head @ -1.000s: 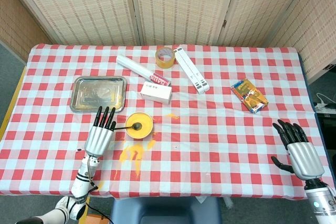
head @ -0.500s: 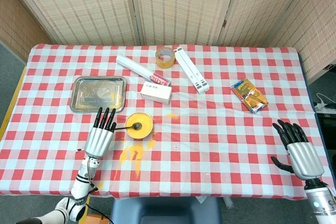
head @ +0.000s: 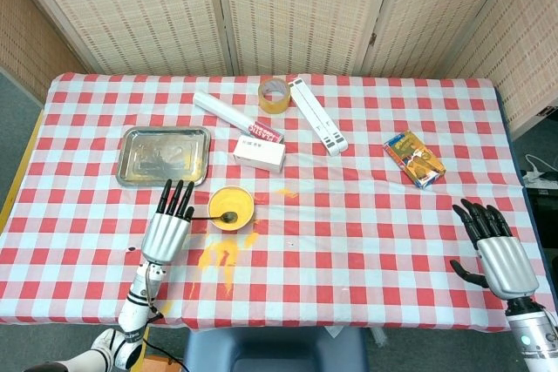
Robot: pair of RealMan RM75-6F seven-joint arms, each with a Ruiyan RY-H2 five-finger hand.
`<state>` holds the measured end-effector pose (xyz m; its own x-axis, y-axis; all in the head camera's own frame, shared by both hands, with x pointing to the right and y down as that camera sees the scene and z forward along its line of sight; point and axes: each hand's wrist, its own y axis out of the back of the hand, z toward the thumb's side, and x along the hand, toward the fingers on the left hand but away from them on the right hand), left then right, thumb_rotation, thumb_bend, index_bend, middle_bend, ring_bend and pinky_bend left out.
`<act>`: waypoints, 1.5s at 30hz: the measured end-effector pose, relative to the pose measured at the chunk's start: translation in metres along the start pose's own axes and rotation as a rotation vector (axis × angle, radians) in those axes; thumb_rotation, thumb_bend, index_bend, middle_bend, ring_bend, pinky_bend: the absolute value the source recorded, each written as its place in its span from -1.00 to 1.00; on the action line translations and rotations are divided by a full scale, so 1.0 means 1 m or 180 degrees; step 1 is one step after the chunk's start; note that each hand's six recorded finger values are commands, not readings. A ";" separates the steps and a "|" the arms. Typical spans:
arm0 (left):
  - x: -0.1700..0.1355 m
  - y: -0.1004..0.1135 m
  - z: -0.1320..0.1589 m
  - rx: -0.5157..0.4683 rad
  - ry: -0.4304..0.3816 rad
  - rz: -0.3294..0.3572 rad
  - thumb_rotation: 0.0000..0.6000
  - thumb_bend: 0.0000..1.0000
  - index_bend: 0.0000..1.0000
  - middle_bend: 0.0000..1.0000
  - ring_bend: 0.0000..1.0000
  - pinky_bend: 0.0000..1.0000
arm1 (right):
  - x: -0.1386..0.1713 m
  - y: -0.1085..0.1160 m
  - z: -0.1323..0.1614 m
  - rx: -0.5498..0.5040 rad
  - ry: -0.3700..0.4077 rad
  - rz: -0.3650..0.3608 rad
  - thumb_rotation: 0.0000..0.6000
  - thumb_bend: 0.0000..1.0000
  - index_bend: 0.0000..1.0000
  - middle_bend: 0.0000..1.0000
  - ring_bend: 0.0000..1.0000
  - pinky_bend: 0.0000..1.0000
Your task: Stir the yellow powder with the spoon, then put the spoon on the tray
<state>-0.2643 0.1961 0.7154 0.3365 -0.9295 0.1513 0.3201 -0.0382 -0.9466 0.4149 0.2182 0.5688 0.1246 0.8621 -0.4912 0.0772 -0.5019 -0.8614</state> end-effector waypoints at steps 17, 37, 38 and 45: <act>0.003 0.007 -0.003 -0.0125 0.0044 0.0036 1.00 0.05 0.56 -0.56 -1.00 -1.00 | 0.000 0.000 0.000 -0.0005 0.0007 0.0005 1.00 -0.65 -1.00 -1.00 -1.00 -1.00; 0.029 0.015 -0.011 -0.0405 0.0182 -0.0413 1.00 0.50 0.73 -0.39 -0.89 -1.00 | -0.004 -0.002 -0.002 -0.0004 -0.0026 0.0026 1.00 -0.65 -1.00 -1.00 -1.00 -1.00; 0.031 0.015 -0.011 -0.0470 0.0194 -0.0465 1.00 0.50 0.73 -0.39 -0.89 -1.00 | -0.004 -0.002 -0.003 -0.0003 -0.0028 0.0027 1.00 -0.65 -1.00 -1.00 -1.00 -1.00; 0.043 0.033 -0.015 -0.0704 0.0211 -0.0770 1.00 0.51 0.73 -0.39 -0.89 -1.00 | -0.006 -0.004 -0.002 0.0001 -0.0035 0.0051 1.00 -0.65 -1.00 -1.00 -1.00 -1.00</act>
<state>-0.2524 0.1494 0.6868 0.2137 -0.9052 0.3673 0.1812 -0.3327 -0.9255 0.4163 0.2147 0.5756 0.1148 0.8547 -0.5062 0.0750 -0.5156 -0.8535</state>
